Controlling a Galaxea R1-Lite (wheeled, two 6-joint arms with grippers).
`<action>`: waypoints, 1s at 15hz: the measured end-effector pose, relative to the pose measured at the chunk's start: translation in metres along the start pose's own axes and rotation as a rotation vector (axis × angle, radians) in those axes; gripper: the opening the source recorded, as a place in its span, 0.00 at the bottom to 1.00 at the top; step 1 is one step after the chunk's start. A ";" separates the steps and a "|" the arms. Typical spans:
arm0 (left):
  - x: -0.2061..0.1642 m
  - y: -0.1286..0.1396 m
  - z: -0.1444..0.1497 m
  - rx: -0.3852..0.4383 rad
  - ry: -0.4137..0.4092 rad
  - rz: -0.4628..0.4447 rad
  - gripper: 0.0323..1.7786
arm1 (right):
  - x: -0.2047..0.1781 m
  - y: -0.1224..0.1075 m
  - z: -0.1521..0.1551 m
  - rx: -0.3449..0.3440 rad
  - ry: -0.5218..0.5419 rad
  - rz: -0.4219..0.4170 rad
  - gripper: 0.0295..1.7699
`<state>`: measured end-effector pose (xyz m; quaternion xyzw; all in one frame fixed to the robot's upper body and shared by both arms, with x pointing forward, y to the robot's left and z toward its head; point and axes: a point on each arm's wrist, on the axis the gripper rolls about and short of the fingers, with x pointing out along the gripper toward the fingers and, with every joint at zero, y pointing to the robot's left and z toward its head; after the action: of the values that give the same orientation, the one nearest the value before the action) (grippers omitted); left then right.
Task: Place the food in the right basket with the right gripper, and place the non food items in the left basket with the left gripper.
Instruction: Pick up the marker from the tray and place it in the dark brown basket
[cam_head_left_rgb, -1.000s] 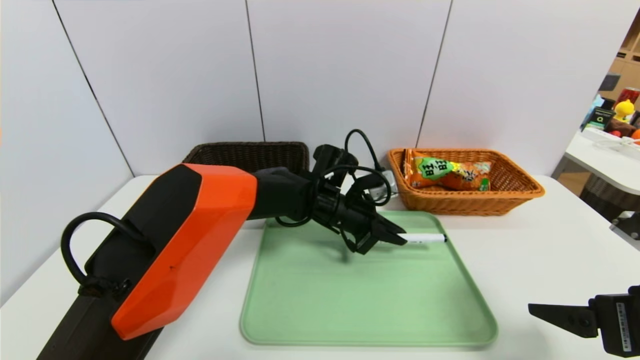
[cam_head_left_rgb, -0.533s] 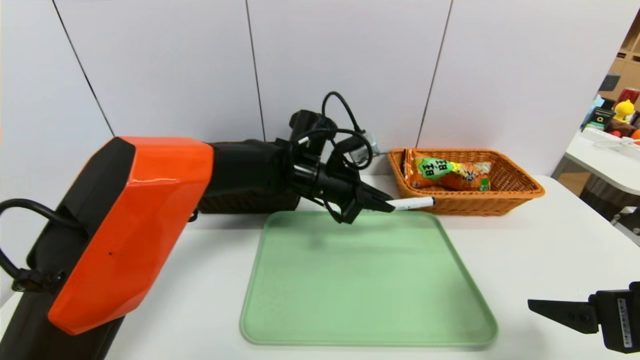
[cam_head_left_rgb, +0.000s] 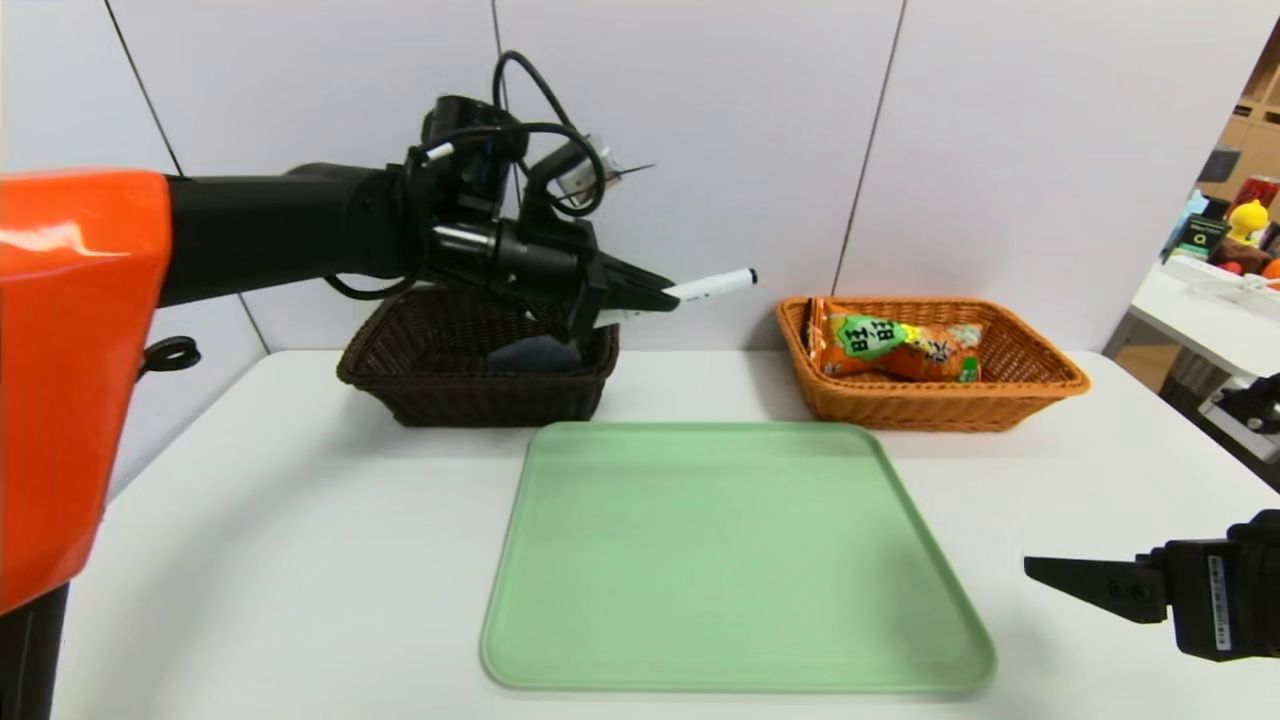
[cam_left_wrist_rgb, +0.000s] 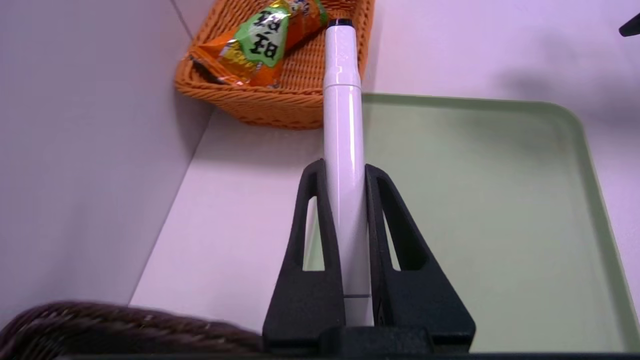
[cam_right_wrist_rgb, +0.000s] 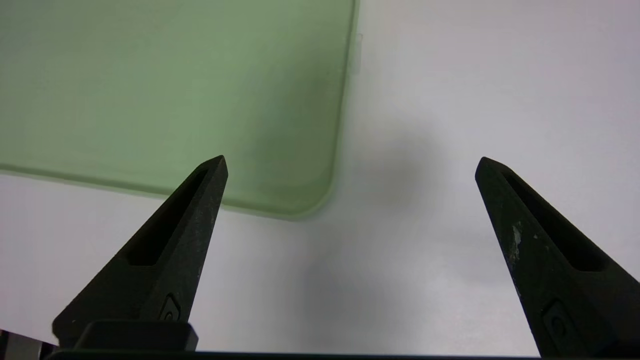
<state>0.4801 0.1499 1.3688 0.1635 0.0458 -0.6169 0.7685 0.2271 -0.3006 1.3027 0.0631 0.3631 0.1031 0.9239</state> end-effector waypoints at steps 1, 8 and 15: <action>-0.011 0.004 0.000 -0.003 0.006 0.025 0.10 | 0.001 0.000 0.000 -0.001 0.006 0.005 0.97; -0.085 0.041 -0.034 0.005 0.086 0.192 0.10 | 0.006 0.001 0.002 -0.005 0.023 0.006 0.97; -0.106 0.063 -0.095 0.052 0.208 0.203 0.10 | 0.008 0.002 0.001 -0.008 0.035 0.008 0.97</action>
<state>0.5283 0.2900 1.3209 0.2502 0.0924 -0.5165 0.8137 0.2336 -0.2971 1.2982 0.0592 0.3784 0.1092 0.9173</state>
